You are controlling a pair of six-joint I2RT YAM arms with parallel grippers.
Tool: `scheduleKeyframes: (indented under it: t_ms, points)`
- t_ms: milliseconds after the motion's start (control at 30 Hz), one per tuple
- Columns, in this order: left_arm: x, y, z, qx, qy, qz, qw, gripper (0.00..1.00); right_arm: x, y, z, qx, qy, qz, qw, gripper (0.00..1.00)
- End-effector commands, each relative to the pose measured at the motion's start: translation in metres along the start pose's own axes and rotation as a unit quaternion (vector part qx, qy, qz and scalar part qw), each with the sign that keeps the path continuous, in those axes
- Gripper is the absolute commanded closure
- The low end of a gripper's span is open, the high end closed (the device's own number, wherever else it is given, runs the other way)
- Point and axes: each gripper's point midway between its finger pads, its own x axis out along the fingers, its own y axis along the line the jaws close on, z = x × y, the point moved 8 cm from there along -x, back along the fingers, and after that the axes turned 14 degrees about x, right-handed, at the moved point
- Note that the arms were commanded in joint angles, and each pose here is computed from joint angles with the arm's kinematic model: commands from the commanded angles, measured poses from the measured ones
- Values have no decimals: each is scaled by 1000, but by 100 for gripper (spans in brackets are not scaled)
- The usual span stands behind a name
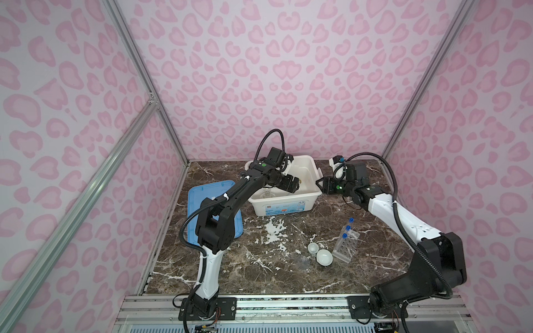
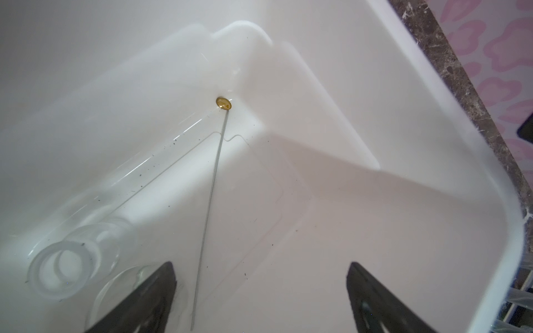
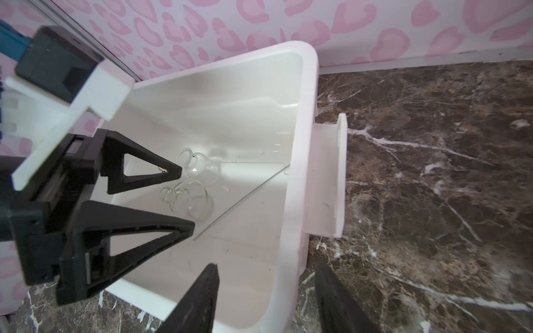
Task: Organize the chemistry lab equipment
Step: 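Withdraw the left gripper from the bin while right gripper moves to the spoon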
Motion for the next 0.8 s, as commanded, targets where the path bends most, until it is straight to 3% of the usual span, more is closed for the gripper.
scheduleKeyframes:
  t_ms: [0, 133, 300, 533, 633, 767]
  points:
    - [-26, 0, 13, 10, -47, 47, 998, 2, -11, -5, -5, -18, -1, -31, 999, 43]
    - [-58, -16, 10, 49, -84, 99, 990, 2, -23, -8, -9, -28, -9, -45, 999, 42]
    - [-92, -39, -19, 67, -118, 141, 981, 2, -40, -5, -15, -41, -13, -41, 998, 43]
    - [-108, -41, -83, 7, -130, 192, 973, 2, -67, 31, -47, -139, 21, -23, 990, 46]
    - [-117, -39, -107, -20, -146, 212, 966, 2, -73, 47, -72, -184, 64, -13, 981, 47]
    - [-133, -36, -134, -51, -170, 244, 953, 2, -75, 57, -109, -233, 143, -53, 960, 50]
